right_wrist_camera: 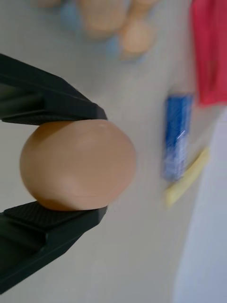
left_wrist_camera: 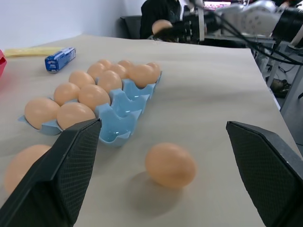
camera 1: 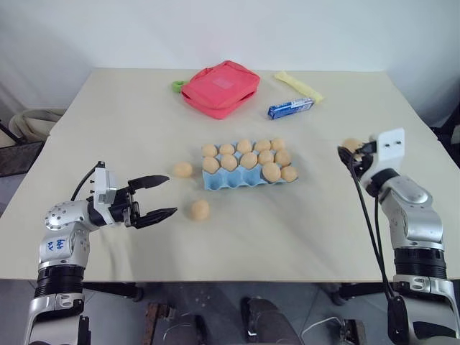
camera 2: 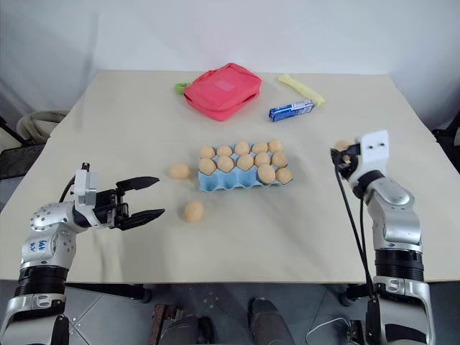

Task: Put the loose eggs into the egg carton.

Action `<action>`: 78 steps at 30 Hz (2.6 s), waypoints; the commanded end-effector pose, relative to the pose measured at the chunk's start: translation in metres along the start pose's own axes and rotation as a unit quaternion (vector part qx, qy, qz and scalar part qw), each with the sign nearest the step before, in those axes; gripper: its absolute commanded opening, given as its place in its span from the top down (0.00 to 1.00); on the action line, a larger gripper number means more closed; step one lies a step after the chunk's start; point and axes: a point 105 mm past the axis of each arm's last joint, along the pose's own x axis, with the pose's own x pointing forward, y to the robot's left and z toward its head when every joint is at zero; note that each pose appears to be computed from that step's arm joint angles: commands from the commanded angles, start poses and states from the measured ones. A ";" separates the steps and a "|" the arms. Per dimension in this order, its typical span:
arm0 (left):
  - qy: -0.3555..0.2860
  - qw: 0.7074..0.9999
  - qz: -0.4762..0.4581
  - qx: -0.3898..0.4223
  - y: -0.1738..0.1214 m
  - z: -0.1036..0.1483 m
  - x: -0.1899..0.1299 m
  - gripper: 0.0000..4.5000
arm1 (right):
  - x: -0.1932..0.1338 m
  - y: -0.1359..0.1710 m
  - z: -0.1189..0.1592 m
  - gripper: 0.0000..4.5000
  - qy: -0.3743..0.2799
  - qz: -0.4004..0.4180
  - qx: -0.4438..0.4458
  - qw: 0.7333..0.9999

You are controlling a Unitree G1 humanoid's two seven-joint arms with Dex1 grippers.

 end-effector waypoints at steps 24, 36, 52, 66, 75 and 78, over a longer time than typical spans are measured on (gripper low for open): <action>-0.016 0.999 0.021 0.022 -0.007 0.011 -0.009 0.00 | 0.029 0.169 0.001 0.64 0.034 0.228 -0.048 0.972; -0.016 0.999 0.020 0.021 -0.008 0.010 -0.008 0.00 | 0.026 0.168 -0.008 0.20 0.045 0.232 -0.056 0.970; 0.002 0.999 0.046 0.008 -0.002 0.006 -0.006 0.00 | -0.015 0.140 0.038 0.01 -0.022 0.277 -0.051 0.959; -0.005 0.965 0.260 0.021 0.002 0.010 -0.022 0.00 | -0.107 0.049 0.026 0.01 -0.049 0.356 -0.049 0.932; -0.004 0.907 0.421 0.034 -0.009 0.000 -0.040 0.00 | -0.135 0.014 0.000 0.01 0.000 0.328 -0.061 0.943; -0.017 0.908 0.418 0.015 -0.025 -0.005 -0.035 0.00 | -0.146 0.011 0.001 0.01 -0.003 0.329 -0.057 0.943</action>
